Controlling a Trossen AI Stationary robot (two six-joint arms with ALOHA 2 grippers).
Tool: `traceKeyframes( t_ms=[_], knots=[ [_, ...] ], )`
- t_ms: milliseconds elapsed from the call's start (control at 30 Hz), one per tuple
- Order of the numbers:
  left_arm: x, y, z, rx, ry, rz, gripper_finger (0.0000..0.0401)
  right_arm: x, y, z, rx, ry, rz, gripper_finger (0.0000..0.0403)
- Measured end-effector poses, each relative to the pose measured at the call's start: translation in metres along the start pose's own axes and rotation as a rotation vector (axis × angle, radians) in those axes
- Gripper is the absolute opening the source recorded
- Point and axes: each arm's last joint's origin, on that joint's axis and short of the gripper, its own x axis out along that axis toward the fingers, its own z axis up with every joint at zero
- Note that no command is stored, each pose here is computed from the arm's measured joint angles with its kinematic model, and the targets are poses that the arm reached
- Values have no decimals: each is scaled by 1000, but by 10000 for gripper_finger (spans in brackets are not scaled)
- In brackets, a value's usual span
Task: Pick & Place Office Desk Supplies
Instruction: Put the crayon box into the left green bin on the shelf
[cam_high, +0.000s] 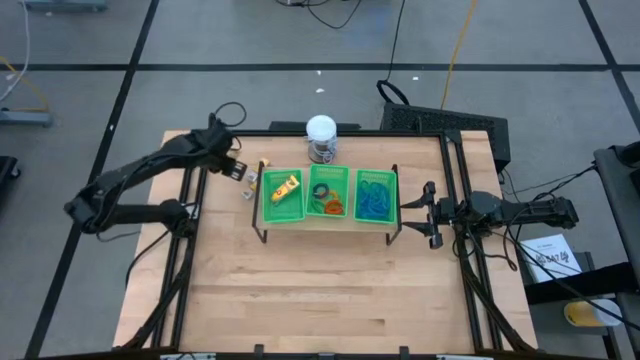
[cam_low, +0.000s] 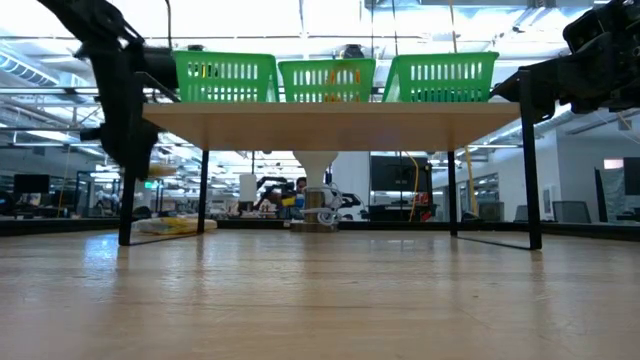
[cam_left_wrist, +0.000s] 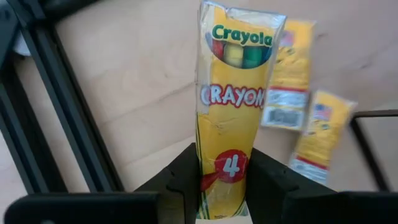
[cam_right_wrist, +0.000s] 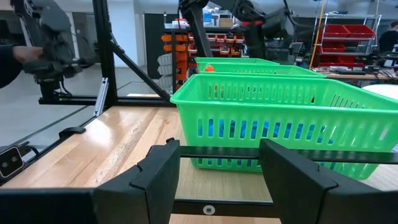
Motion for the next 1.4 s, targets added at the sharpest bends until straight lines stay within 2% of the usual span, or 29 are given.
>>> traceKeyframes(
  t_ms=[167, 333, 467, 633, 800, 1033, 1133, 1400],
  knots=[
    [-24, 4, -6, -33, -113, -57, 108, 0, 0, 0, 0, 0, 0, 212],
    [-45, 6, -13, -66, -207, -160, 108, 0, 0, 0, 0, 0, 0, 212],
    [-59, 6, -16, -60, -286, -264, 108, 0, 0, 0, 0, 0, 0, 212],
    [-77, 3, -14, -25, -432, -451, 108, 0, 0, 0, 0, 0, 0, 212],
    [-98, -5, -8, 71, -588, -697, 108, 0, 0, 0, 0, 0, 0, 212],
    [-123, -26, -4, 241, -723, -1012, 108, 0, 0, 0, 0, 0, 0, 212],
    [-129, -35, -7, 316, -746, -1078, 108, 0, 0, 0, 0, 0, 0, 212],
    [-133, -58, -22, 523, -731, -1166, 108, 0, 0, 0, 0, -1, 0, 212]
  ],
)
